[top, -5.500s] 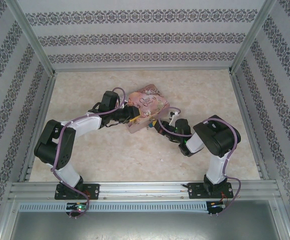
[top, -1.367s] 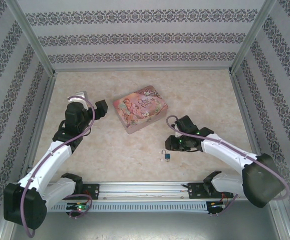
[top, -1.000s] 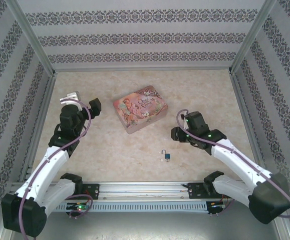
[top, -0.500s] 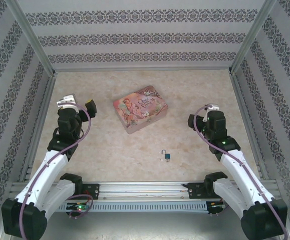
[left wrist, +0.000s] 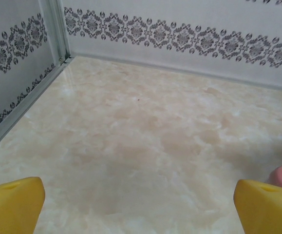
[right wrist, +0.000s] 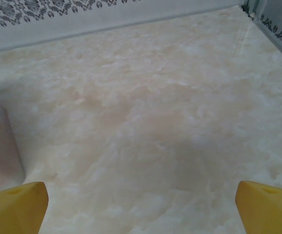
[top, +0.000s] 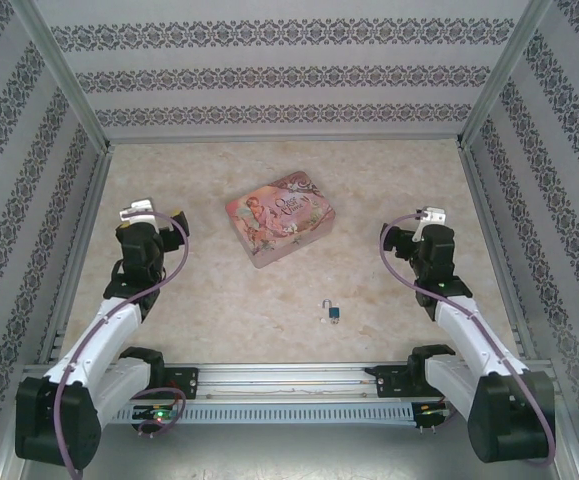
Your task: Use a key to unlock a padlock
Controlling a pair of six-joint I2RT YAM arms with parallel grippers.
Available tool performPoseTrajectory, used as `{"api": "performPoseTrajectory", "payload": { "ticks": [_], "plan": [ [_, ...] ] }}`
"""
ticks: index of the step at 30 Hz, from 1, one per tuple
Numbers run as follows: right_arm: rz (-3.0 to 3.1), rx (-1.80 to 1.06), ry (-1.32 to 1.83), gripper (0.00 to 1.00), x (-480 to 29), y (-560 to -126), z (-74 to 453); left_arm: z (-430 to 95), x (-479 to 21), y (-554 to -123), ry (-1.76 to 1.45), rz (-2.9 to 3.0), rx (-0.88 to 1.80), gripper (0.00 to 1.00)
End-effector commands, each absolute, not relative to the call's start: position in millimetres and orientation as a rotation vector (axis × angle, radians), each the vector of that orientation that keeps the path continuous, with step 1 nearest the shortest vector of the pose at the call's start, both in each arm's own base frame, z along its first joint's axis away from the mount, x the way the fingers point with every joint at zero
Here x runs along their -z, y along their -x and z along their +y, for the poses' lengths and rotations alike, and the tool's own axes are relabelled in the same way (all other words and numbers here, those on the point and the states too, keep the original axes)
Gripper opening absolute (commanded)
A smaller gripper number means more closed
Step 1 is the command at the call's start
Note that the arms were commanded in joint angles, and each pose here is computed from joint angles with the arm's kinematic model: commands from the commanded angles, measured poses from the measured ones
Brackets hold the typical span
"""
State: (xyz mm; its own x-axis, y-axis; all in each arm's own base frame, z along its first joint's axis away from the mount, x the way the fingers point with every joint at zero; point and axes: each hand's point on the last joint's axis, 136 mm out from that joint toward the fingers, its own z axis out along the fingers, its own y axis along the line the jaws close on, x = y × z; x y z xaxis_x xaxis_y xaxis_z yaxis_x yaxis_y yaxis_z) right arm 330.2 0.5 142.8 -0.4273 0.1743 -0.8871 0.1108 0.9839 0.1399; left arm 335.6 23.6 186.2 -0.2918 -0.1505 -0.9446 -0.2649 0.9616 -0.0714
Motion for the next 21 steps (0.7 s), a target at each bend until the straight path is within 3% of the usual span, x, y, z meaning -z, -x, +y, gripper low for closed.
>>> {"api": "performPoseTrajectory", "payload": {
  "ticks": [1,21],
  "plan": [
    [1.897,0.001,-0.167,0.99,-161.0,-345.7,-10.1,36.2,-189.2,-340.1,0.313,1.806,-0.155,0.99],
    [1.818,-0.011,-0.113,0.98,-139.4,-362.2,-6.0,46.2,-153.3,-346.6,0.278,1.872,-0.191,0.99]
  ]
}}
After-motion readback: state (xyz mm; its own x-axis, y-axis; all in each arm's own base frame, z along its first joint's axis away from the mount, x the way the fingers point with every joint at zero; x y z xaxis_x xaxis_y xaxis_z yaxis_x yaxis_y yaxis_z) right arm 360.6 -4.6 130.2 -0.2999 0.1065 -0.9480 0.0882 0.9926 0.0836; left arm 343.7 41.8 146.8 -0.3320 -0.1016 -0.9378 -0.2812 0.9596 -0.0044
